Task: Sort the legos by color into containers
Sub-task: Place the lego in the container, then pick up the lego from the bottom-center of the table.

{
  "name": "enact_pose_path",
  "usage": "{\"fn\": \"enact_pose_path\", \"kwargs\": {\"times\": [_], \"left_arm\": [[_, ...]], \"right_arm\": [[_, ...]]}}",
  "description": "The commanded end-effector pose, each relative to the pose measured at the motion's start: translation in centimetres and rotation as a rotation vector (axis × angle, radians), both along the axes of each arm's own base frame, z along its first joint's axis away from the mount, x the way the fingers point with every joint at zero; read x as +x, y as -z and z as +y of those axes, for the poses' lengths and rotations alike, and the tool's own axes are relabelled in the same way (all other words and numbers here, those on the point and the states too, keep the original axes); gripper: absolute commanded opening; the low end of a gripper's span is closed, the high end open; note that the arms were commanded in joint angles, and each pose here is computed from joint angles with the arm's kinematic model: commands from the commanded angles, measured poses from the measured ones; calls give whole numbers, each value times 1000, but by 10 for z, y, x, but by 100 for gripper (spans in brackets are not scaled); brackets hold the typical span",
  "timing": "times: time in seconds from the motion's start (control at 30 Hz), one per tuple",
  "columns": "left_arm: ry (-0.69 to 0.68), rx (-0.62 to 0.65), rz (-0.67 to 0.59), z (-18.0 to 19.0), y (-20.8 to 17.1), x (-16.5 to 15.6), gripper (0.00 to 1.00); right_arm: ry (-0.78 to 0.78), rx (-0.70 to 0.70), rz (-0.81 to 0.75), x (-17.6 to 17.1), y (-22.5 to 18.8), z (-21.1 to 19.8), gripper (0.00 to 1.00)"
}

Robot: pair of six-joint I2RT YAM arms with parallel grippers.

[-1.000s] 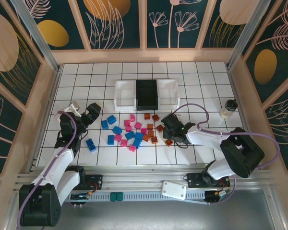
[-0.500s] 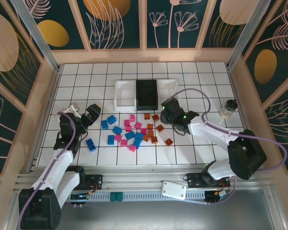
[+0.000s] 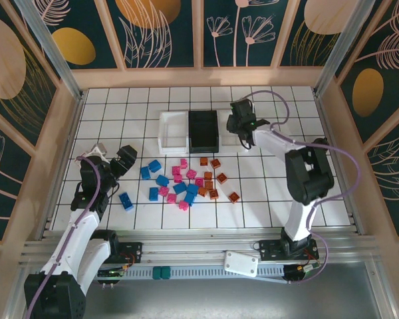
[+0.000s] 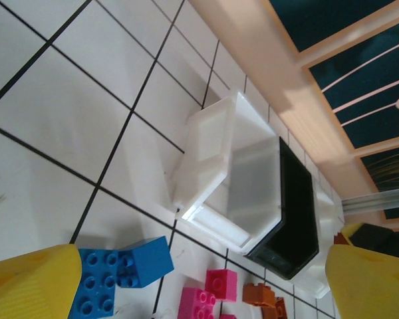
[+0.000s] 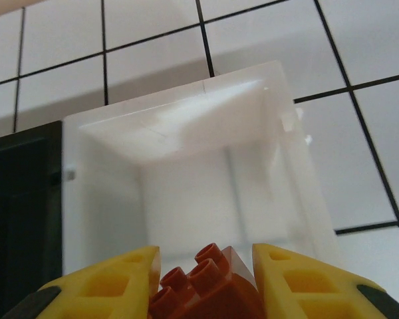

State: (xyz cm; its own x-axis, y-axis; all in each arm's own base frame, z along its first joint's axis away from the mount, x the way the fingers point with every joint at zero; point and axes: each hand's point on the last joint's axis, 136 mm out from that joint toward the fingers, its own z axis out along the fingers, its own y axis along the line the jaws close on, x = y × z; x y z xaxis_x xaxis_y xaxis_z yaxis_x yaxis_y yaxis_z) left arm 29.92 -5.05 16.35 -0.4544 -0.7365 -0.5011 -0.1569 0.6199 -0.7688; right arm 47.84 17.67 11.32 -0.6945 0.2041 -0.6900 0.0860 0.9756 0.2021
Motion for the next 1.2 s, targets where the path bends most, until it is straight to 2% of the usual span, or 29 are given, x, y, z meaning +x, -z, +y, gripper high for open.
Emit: {"fn": "enact_pose_path", "kwargs": {"times": [0.0, 0.13, 0.27, 0.4, 0.5, 0.67, 0.83, 0.97, 1.17], "left_arm": [[-3, 24, 51, 2, 13, -6, 95], [0, 36, 57, 2, 15, -7, 95], [3, 35, 53, 2, 14, -7, 96], [13, 19, 35, -1, 12, -4, 96], [23, 7, 34, -3, 15, -3, 99], [46, -3, 49, -7, 24, 0, 99], [60, -8, 48, -10, 28, 1, 99], [64, -14, 48, -11, 31, 2, 99], [74, -13, 63, -12, 38, -1, 99]], "right_arm": [[-23, 3, -26, 20, -9, 8, 49], [-26, 10, -31, 24, -15, 10, 68], [-34, 26, -56, 9, -34, 9, 74], [-72, 42, -57, -38, -43, 10, 76], [-110, 34, -23, -85, -35, 9, 77], [-232, 36, 80, -172, -10, 12, 78], [-361, 48, 269, -247, 30, 21, 78], [-426, 17, 355, -280, 50, 27, 78], [-389, -83, 442, -294, 75, 14, 77]]}}
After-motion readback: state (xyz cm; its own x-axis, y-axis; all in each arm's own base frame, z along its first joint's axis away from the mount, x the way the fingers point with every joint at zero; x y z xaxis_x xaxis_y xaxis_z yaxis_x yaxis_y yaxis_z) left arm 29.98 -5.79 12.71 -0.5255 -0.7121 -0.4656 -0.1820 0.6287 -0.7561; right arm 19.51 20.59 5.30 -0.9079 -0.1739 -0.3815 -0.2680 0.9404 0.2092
